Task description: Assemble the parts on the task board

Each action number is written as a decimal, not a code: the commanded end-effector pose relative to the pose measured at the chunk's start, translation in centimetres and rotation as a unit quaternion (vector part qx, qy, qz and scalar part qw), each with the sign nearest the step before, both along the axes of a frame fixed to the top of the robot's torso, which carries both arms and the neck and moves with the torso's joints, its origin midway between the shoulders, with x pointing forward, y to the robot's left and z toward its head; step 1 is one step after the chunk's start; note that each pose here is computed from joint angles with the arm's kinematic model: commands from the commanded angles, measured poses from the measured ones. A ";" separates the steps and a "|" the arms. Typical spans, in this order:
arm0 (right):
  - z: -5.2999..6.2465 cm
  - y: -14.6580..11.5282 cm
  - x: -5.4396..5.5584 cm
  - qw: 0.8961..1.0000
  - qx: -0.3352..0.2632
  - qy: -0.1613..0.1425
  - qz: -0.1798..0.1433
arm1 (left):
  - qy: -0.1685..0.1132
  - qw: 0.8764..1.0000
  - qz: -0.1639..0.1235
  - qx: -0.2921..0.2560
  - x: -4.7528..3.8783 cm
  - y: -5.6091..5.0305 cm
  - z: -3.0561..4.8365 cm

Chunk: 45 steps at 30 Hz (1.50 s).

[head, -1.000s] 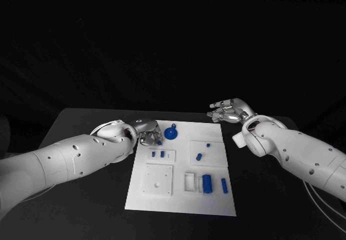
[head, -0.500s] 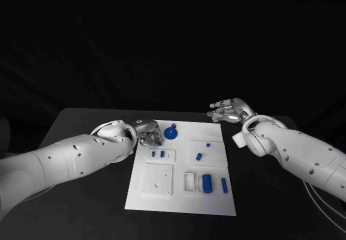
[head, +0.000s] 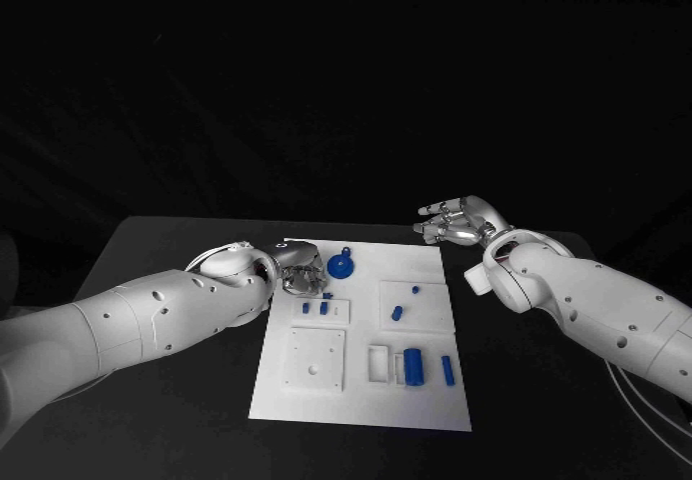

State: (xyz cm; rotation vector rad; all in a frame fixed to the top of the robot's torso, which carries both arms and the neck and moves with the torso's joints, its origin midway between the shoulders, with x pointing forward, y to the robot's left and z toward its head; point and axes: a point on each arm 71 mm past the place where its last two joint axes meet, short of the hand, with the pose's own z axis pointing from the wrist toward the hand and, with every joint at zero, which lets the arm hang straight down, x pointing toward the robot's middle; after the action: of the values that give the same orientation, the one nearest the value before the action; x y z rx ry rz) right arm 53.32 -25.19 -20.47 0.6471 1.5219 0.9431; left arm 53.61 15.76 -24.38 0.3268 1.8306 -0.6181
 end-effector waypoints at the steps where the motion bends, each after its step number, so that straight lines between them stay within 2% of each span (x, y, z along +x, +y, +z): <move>1: 0.0 0.1 0.0 1.000 0.001 0.000 0.007 | 0.007 1.000 -0.002 0.006 -0.11 -0.3 -0.28; 14: 0.0 0.2 0.0 1.000 0.002 0.000 0.008 | 0.001 1.000 0.001 0.003 -0.06 -0.4 -0.26; 25: -0.1 0.1 0.0 1.000 0.000 0.004 0.010 | -0.005 1.000 0.012 -0.010 -0.04 0.4 -0.02; 32: -0.1 0.3 0.0 1.000 -0.005 0.006 0.023 | -0.003 0.999 0.020 -0.032 -0.20 0.9 0.35; 39: 0.1 1.4 -0.3 0.997 -0.046 -0.009 0.061 | 0.022 0.993 0.056 -0.098 -0.07 2.1 1.42; 45: 0.6 3.6 -0.5 0.988 -0.106 -0.038 0.109 | 0.049 0.976 0.103 -0.188 0.28 3.7 3.31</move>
State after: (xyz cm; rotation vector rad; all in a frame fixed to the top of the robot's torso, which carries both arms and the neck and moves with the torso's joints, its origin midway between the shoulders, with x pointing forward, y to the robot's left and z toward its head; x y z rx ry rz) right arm 53.02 -22.45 -20.00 0.4617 1.5831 0.9656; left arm 53.78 19.39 -21.51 0.0191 1.7901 -0.7297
